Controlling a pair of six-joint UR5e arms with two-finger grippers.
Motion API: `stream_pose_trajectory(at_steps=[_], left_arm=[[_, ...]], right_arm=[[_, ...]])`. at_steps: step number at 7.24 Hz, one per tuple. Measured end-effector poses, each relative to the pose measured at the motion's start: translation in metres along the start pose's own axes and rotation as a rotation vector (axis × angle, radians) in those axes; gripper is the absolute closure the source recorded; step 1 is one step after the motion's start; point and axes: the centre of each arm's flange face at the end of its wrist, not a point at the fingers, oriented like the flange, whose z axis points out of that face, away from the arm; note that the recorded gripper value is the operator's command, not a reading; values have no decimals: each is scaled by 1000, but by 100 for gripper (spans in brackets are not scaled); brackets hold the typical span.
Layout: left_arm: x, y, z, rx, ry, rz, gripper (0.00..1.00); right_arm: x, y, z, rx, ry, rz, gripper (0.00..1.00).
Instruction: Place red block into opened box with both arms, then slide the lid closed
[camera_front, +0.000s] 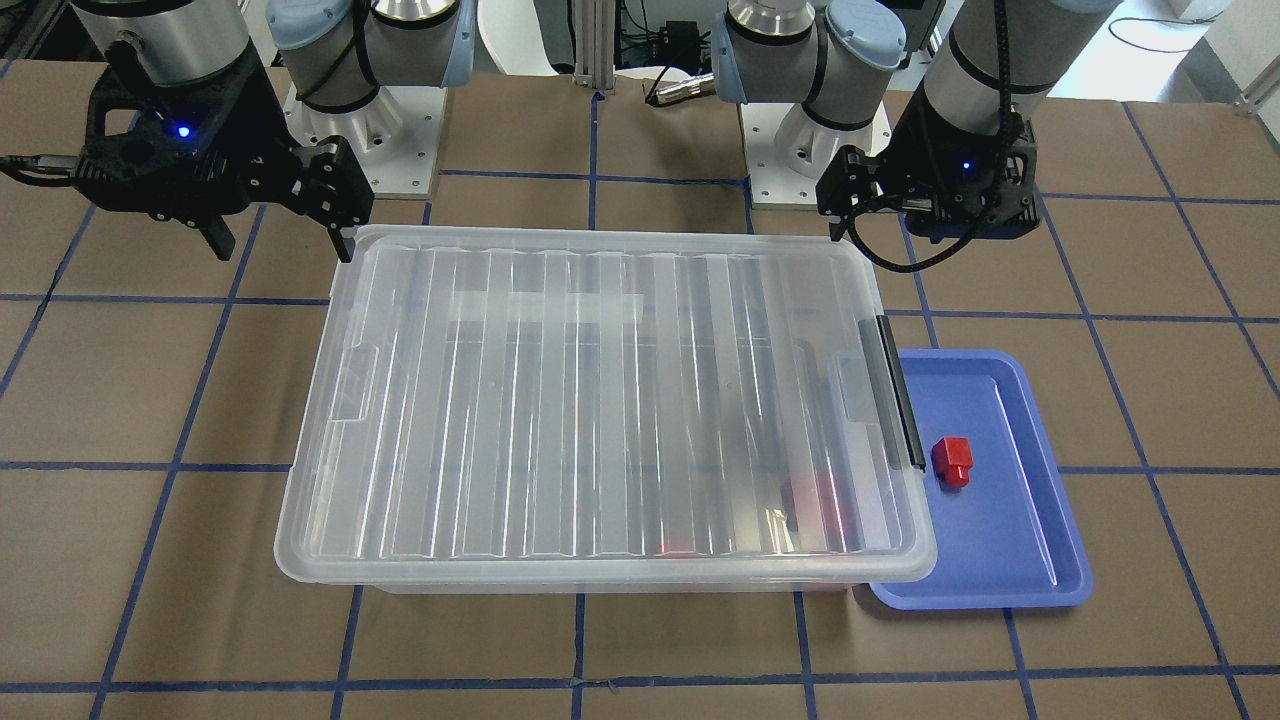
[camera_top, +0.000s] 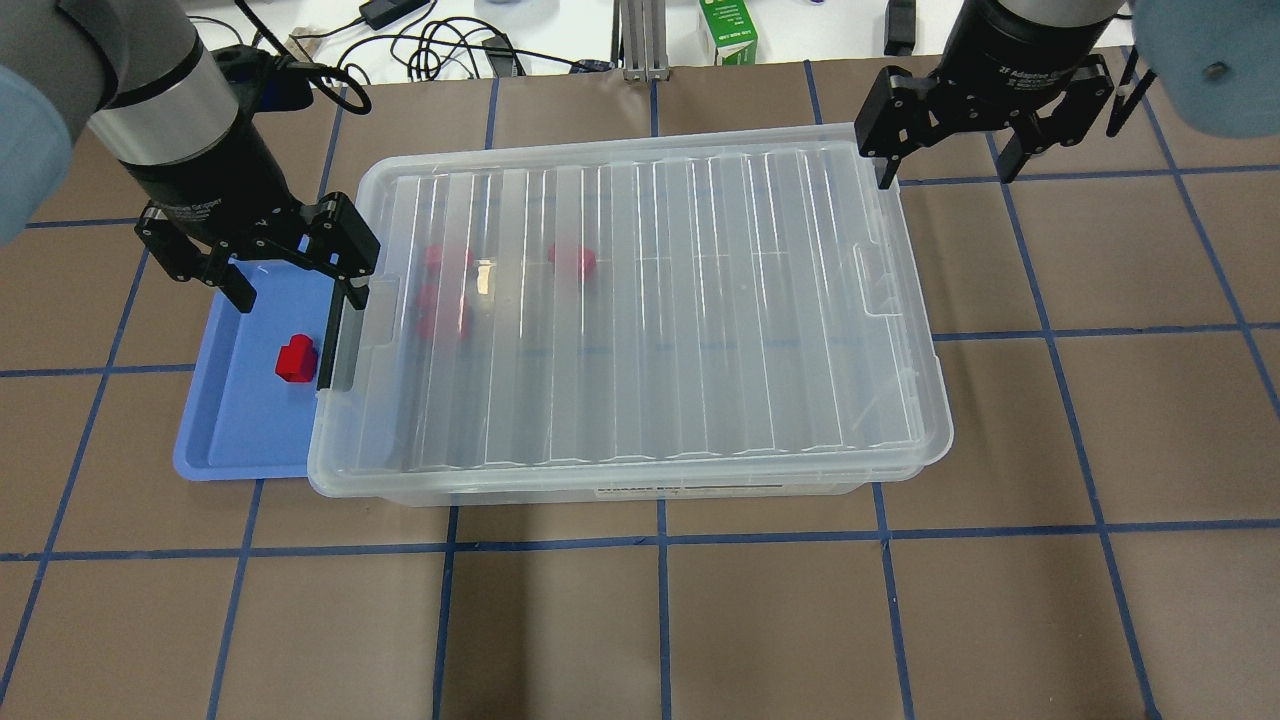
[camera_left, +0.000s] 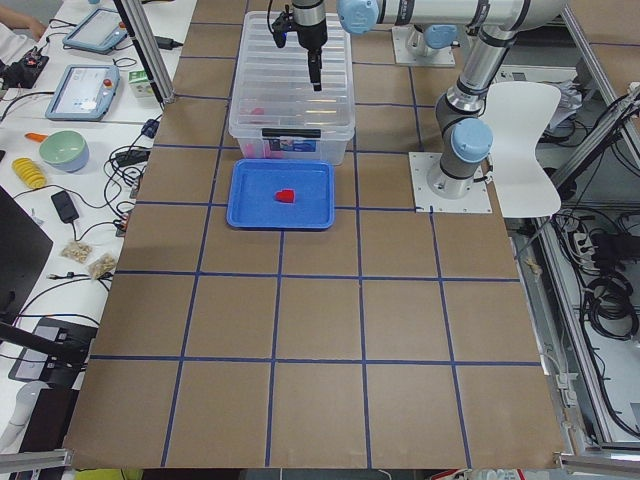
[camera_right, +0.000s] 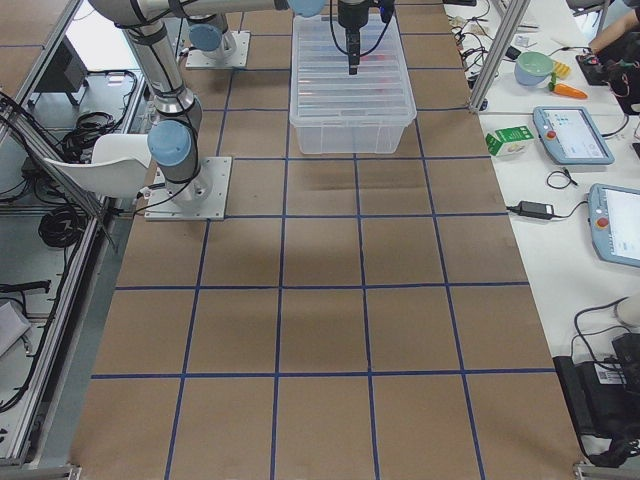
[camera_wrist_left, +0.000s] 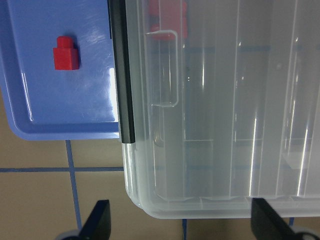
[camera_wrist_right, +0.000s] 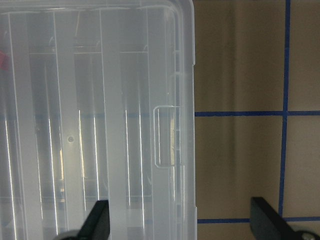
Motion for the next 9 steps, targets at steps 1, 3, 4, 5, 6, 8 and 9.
stream_pose_trajectory(at_steps=[1, 3, 4, 5, 6, 8, 9], left_arm=[[0, 0, 0, 1, 0, 1, 0], [0, 0, 0, 0, 0, 2, 0], [0, 0, 0, -1, 0, 3, 0], [0, 0, 0, -2, 0, 4, 0], [0, 0, 0, -2, 0, 4, 0], [0, 0, 0, -2, 0, 4, 0], [0, 0, 0, -2, 0, 4, 0]], right_arm=[[0, 0, 0, 0, 0, 0, 0], [0, 0, 0, -2, -1, -1, 0], [0, 0, 1, -4, -1, -2, 0], [3, 0, 3, -8, 0, -5, 0], [11, -1, 6, -15, 2, 1, 0], [32, -3, 25, -50, -6, 29, 0], [37, -2, 46, -67, -8, 32, 0]])
